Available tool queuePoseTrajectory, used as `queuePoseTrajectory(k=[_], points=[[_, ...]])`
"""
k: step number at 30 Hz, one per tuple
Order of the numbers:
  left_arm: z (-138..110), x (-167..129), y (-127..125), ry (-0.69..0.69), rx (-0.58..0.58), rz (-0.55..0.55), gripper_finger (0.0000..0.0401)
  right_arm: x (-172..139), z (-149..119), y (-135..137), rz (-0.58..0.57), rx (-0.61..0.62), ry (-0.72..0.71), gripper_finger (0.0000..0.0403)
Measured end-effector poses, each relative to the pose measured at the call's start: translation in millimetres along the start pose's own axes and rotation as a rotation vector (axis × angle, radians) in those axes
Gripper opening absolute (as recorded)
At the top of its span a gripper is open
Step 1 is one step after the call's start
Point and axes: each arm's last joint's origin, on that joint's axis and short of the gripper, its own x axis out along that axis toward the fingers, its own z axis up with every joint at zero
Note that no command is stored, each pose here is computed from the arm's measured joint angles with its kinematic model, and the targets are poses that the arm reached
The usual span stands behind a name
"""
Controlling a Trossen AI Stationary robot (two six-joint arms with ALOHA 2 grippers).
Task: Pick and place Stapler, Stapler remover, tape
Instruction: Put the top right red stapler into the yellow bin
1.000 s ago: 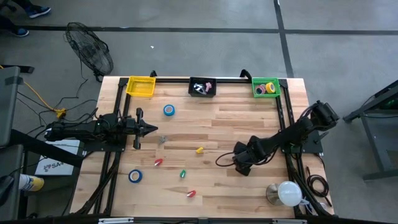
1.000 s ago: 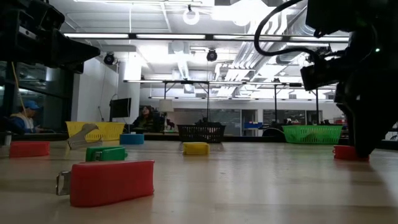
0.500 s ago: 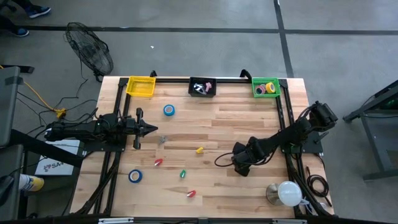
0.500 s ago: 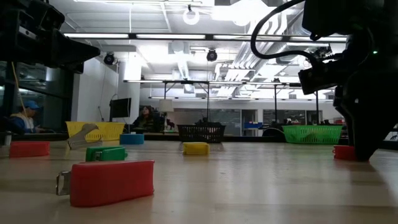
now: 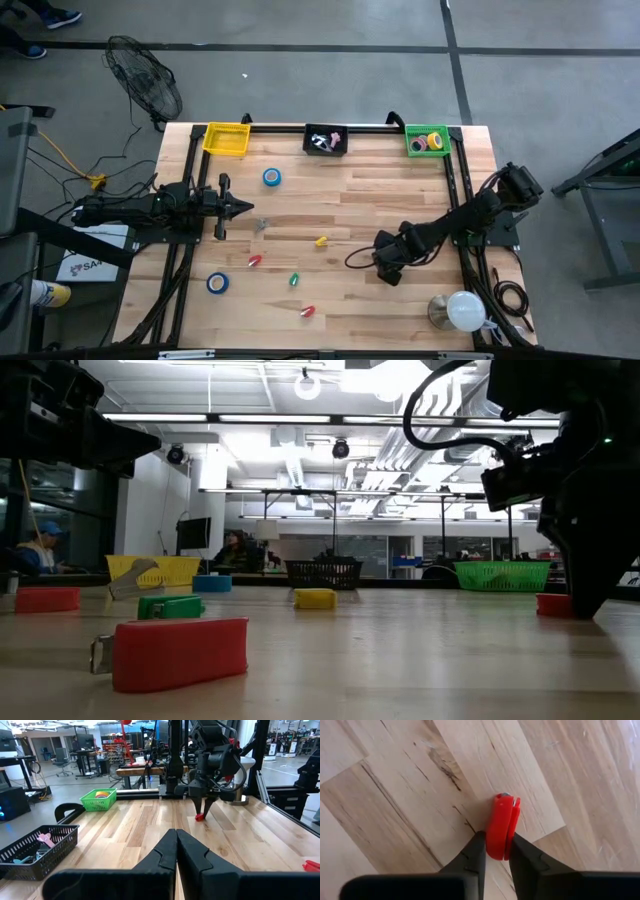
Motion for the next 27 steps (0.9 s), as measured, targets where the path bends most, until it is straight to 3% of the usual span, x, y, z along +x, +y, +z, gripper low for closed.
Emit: queuePoseTrajectory(k=[15, 27], points=[[0, 0, 0, 0.000, 0.000, 0.000, 0.0001, 1, 3, 2, -0.016, -0.128, -0.077, 0.0047], [0, 0, 0, 0.000, 0.000, 0.000, 0.0001, 1, 14, -3, -0.134, -0.382, -0.201, 0.0047]])
